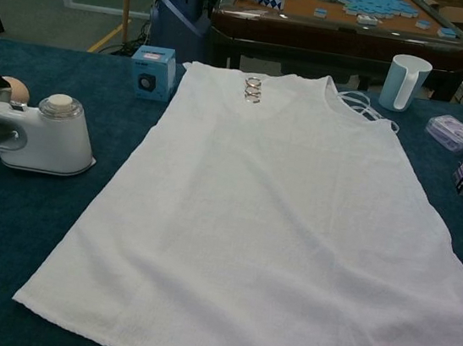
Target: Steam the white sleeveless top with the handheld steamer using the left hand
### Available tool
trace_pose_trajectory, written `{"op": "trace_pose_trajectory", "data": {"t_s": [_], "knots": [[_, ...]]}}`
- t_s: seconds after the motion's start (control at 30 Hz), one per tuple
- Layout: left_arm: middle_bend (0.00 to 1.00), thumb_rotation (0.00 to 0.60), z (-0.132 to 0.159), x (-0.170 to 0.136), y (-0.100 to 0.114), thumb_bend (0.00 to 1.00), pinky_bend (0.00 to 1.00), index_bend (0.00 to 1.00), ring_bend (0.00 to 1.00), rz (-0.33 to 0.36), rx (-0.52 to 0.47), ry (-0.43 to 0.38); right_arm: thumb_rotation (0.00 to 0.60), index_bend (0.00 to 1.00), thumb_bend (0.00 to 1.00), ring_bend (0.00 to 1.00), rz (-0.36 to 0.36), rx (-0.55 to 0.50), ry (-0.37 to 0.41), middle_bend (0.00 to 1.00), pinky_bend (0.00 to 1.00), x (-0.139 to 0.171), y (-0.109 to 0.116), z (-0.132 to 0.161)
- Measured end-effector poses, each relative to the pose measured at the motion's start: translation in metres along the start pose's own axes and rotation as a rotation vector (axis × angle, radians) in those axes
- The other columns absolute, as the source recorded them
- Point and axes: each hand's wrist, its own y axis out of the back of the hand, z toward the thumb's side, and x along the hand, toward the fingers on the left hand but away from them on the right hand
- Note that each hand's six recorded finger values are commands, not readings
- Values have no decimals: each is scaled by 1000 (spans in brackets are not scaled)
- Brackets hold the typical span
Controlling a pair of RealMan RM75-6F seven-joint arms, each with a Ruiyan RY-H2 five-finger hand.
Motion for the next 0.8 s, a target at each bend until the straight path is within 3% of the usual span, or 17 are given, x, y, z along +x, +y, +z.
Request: {"op": "trace_pose_trajectory", "data": {"t_s": [0.7, 0.8], "knots": [[800, 600, 53, -10, 17, 250, 644, 892, 680, -37, -258, -131, 600, 0, 264, 28, 188, -3, 144, 178, 51, -15, -43, 41], [800, 600, 68, -11, 13, 250, 644, 892, 680, -46, -268, -171, 600, 0, 348, 28, 231, -8, 176, 180, 51, -19, -54, 50]]}}
